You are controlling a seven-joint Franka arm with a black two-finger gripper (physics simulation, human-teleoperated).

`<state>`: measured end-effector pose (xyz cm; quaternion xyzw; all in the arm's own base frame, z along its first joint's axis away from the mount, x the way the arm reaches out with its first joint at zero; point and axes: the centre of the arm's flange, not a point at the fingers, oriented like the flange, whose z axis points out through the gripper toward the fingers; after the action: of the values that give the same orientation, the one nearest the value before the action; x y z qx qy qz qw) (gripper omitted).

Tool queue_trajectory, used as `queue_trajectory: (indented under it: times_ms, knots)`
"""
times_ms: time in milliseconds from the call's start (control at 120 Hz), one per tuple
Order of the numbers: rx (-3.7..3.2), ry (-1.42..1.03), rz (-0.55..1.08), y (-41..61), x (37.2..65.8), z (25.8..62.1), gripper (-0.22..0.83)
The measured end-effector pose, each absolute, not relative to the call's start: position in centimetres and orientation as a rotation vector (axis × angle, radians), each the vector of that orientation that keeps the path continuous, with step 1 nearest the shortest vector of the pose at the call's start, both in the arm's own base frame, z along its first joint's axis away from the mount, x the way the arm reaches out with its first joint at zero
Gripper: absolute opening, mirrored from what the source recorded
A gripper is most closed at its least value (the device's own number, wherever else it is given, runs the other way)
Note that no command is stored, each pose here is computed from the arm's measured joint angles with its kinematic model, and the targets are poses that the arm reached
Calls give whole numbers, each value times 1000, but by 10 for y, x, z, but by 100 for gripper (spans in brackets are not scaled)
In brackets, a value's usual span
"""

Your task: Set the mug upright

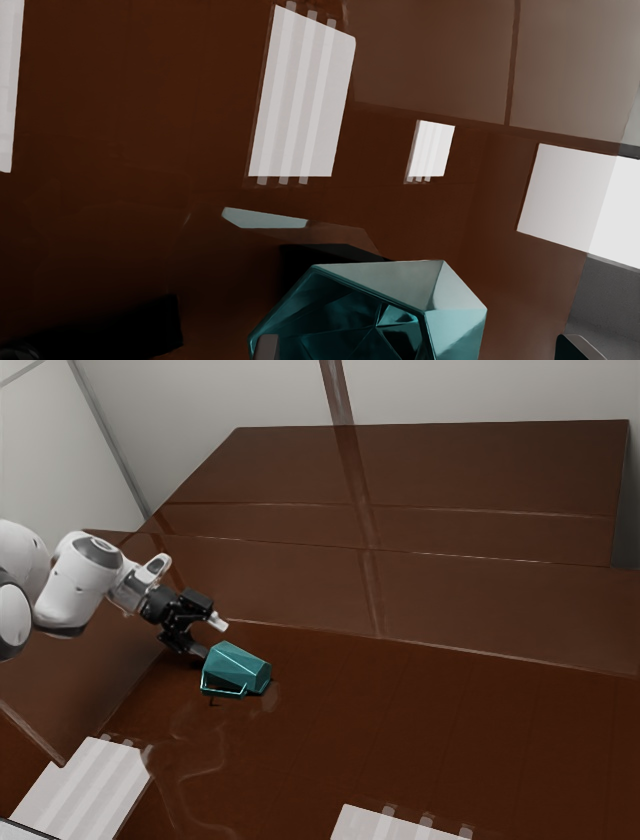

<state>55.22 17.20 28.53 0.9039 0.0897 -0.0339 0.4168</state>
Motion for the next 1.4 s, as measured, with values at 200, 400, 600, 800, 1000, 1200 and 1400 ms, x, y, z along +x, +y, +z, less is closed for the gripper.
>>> queue_trajectory:
  times_ms: [200,400,600,800,1000,1200,1400]
  knots:
    - [2234,246,-21,170,547,272,62]
    - [2205,223,25,164,545,270,62]
    - [2200,183,53,162,546,272,62]
    - [2180,128,40,151,546,272,62]
    - [2158,78,22,137,547,271,62]
    - [2146,53,19,134,547,272,17]
    - [2139,15,42,135,550,289,-7]
